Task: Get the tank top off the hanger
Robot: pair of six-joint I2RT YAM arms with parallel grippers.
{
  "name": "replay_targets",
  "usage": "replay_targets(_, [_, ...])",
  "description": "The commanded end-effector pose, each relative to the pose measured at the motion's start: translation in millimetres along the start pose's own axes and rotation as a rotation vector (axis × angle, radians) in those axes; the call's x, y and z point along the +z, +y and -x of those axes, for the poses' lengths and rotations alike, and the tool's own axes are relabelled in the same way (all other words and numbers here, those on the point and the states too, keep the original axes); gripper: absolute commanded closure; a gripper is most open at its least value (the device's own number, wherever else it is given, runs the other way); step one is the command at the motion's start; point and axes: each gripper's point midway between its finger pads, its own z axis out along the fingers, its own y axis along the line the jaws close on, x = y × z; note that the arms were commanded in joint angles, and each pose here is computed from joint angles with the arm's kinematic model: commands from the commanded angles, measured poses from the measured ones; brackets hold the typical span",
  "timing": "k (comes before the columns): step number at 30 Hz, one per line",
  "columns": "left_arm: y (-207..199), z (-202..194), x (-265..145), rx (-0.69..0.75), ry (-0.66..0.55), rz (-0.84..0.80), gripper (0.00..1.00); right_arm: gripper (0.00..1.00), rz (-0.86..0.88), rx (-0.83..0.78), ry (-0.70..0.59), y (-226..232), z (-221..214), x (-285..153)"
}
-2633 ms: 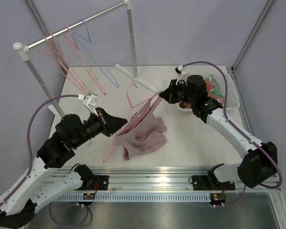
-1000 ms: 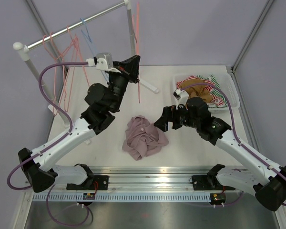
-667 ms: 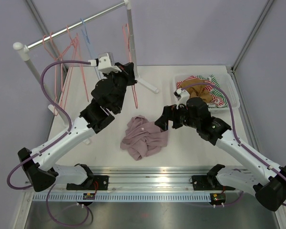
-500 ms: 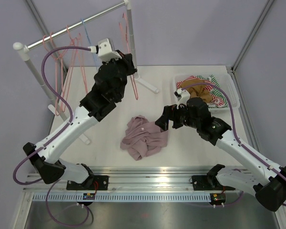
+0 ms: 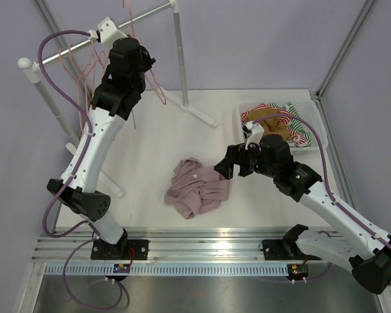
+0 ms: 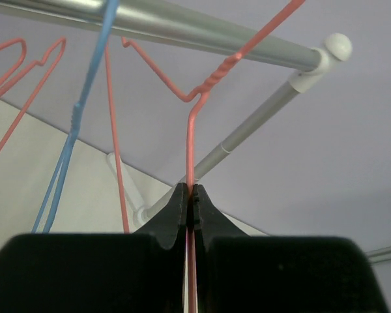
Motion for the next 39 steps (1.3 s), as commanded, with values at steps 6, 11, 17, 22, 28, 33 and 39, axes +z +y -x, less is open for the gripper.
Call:
replay_targets(6, [34.2,-31.0,30.1,-0.068,0.127,0.039,1.00,0.00,0.029,-0.027,-0.036,7.8,11.0,-2.4])
replay_targets(11, [47.5,-52.2,29.9,-0.078,0.151,0.049,1.00,0.01,0.069,-0.024,0.013,11.9,0.2,6.7])
replay_targets(17, [42.2,-46.9,19.2,-0.108,0.155,0.004,0.91,0.01,0.080,0.007,0.090,9.3,-14.7,27.9])
replay_targets(22, [29.3,-22.9,-0.8,-0.120,0.134,-0.066,0.42,0.01,0.039,0.022,0.132,2.6,-27.8,51.5])
replay_targets(28, [2.6,3.8,-31.9,-0.110,0.134,-0.223,0.26,0.01,-0.065,-0.038,0.219,-0.2,-50.7,84.4])
replay_targets(33, [-18.2,23.6,-73.6,-0.067,0.150,-0.389,0.12,0.01,-0.166,-0.131,0.284,-2.6,-69.8,113.5])
replay_targets(39, [-36.9,20.1,-132.2,0.060,0.231,-0.648,0.01,0.01,-0.264,-0.220,0.396,-9.0,-104.4,149.3])
